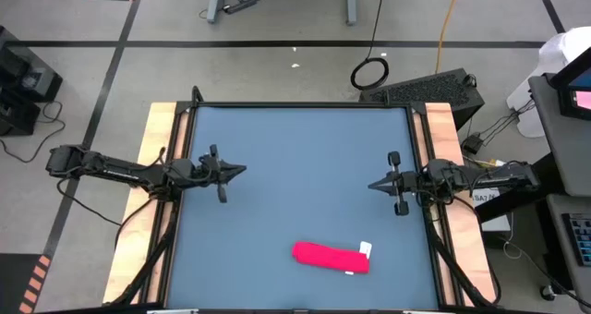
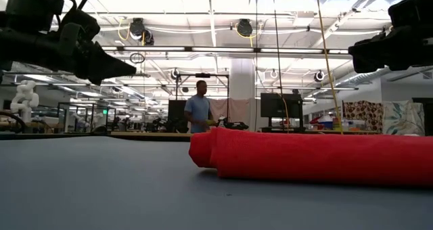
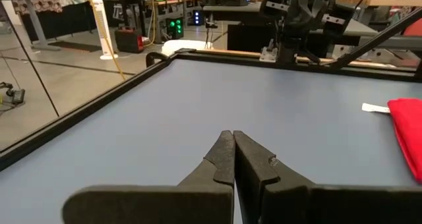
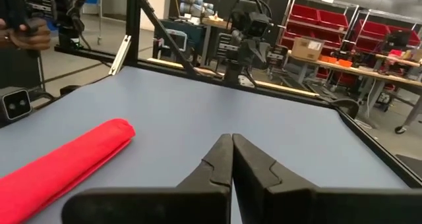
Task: Roll towel
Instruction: Return to Home Position
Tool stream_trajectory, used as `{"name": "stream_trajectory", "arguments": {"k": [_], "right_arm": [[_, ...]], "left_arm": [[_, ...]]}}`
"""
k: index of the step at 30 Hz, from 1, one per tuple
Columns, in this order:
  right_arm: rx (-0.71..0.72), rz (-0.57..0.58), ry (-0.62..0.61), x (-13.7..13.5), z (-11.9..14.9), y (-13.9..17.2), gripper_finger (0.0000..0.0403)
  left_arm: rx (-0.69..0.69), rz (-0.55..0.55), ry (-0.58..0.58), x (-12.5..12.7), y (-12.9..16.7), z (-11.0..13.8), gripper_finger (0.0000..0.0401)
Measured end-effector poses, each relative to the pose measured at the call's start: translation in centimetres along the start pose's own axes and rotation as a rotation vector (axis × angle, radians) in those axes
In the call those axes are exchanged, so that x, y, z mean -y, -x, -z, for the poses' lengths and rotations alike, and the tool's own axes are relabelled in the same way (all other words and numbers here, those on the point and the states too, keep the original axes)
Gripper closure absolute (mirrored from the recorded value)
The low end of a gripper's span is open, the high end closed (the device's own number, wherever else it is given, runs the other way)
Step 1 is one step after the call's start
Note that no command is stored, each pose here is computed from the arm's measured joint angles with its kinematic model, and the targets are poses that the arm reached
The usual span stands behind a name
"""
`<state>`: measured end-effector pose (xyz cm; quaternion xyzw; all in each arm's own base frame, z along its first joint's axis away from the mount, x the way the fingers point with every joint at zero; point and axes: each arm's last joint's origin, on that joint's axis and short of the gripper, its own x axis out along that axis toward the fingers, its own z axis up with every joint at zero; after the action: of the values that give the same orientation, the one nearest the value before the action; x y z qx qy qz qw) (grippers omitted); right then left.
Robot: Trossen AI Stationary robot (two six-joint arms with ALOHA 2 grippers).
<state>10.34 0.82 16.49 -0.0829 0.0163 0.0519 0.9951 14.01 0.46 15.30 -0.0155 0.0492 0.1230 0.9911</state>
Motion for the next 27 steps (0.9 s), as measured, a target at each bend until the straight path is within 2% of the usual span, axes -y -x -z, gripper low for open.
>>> {"name": "stream_trajectory", "arguments": {"k": [21, 27], "right_arm": [[0.036, 0.012, 0.004, 0.0, -0.2, 0.5, 0.0403], [0.029, 0.009, -0.012, 0.0, -0.2, 0.4, 0.0403]], "left_arm": [[0.018, 0.005, 0.057, -0.6, 2.2, -0.4, 0.0401], [0.066, 0.009, 0.070, -0.8, 3.0, -0.8, 0.0401]]}}
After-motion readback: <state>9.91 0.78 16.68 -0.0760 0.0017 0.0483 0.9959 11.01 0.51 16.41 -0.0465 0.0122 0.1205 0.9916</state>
